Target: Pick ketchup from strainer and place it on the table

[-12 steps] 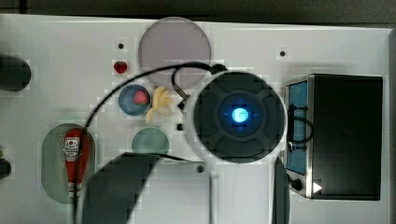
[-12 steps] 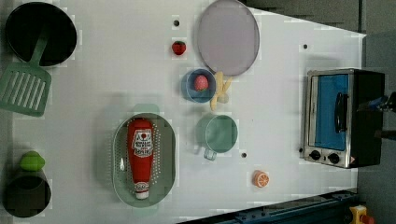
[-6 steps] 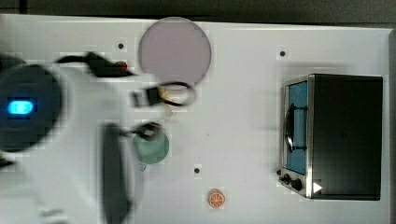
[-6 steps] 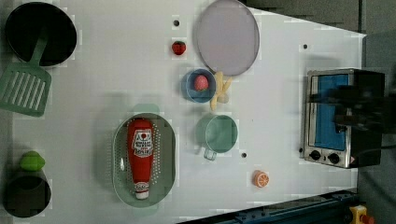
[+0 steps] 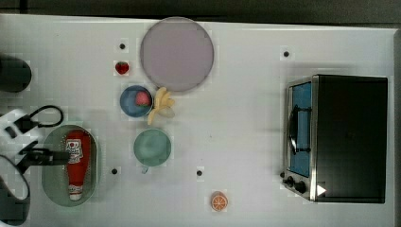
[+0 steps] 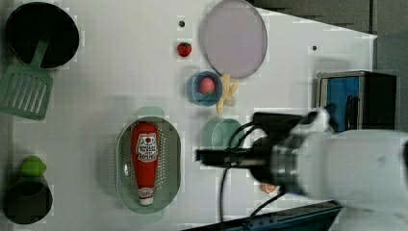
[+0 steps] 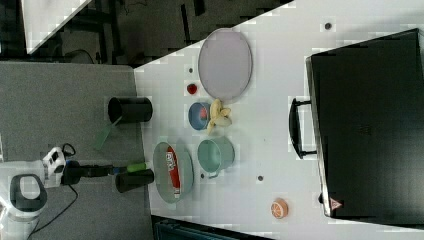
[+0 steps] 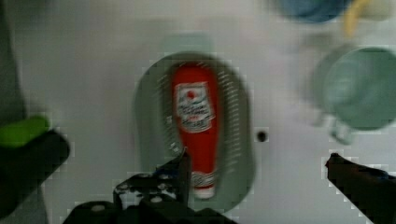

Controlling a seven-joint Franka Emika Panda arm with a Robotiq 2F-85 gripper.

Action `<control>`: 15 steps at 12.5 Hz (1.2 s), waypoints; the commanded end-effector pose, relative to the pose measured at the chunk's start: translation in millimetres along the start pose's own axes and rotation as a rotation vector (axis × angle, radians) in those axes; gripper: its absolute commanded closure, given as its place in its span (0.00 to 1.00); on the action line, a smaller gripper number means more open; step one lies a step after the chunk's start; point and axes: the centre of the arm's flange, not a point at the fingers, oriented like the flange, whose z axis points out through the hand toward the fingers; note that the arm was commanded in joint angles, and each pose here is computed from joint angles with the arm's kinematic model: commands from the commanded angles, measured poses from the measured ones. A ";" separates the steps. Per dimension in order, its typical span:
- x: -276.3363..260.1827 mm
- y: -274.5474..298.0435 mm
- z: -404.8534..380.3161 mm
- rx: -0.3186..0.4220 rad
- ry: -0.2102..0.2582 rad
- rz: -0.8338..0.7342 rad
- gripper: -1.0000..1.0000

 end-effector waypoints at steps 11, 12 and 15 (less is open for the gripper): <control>27.3 -22.3 205.2 0.076 0.068 -0.001 0.00; 27.7 -22.2 219.5 0.076 0.068 0.000 0.00; 28.5 -23.0 257.6 0.101 0.062 0.017 0.00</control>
